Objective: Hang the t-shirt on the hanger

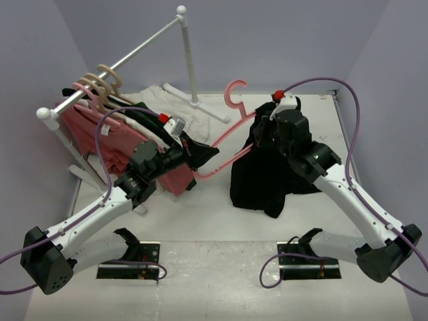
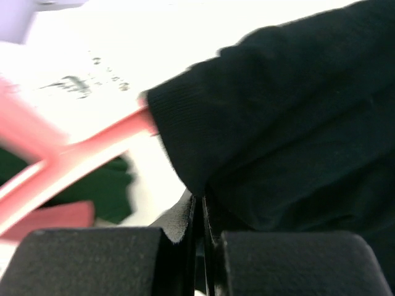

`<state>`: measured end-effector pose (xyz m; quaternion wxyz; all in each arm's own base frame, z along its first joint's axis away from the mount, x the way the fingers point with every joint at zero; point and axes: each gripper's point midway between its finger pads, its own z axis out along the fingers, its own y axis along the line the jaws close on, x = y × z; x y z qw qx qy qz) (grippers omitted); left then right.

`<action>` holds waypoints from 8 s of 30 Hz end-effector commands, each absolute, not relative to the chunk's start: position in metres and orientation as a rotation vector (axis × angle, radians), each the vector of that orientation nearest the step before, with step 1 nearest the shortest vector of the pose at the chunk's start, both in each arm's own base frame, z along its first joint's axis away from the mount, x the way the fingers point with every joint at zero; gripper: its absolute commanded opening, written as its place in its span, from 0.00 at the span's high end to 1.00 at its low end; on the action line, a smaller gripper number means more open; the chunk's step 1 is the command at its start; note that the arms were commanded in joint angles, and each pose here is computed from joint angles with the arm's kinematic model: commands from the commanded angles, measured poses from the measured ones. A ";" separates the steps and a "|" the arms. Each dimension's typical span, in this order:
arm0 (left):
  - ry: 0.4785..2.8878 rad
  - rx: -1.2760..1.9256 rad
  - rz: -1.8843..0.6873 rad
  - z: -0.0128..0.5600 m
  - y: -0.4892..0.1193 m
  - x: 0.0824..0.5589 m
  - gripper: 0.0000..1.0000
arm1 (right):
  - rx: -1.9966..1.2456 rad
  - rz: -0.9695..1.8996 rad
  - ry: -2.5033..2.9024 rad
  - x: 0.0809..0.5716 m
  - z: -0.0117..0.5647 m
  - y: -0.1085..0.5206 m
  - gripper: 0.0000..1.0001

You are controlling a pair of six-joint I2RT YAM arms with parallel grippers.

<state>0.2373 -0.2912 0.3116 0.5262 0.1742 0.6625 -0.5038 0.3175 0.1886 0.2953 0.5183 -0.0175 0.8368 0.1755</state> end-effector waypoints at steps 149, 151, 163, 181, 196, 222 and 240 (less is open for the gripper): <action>2.023 0.153 -1.081 0.238 -0.329 0.295 1.00 | -0.962 0.233 1.326 0.241 0.410 0.153 1.00; 2.026 0.126 -1.067 0.237 -0.316 0.307 1.00 | -0.915 0.279 1.356 0.234 0.410 0.152 1.00; 1.896 0.073 -0.984 0.290 -0.269 0.352 1.00 | -0.716 0.485 1.494 0.179 0.405 0.137 1.00; 1.626 0.217 -0.895 0.432 -0.259 0.354 1.00 | -0.772 0.471 1.733 0.159 0.404 0.124 1.00; 1.527 0.586 -1.039 0.435 -0.307 0.312 1.00 | -0.817 0.590 1.737 0.185 0.422 0.157 1.00; 1.381 0.576 -1.241 0.473 -0.339 0.262 1.00 | -0.454 0.588 1.664 0.238 0.392 0.159 1.00; 1.429 0.640 -1.329 0.454 -0.376 0.257 1.00 | -0.589 0.707 1.639 0.232 0.376 0.184 1.00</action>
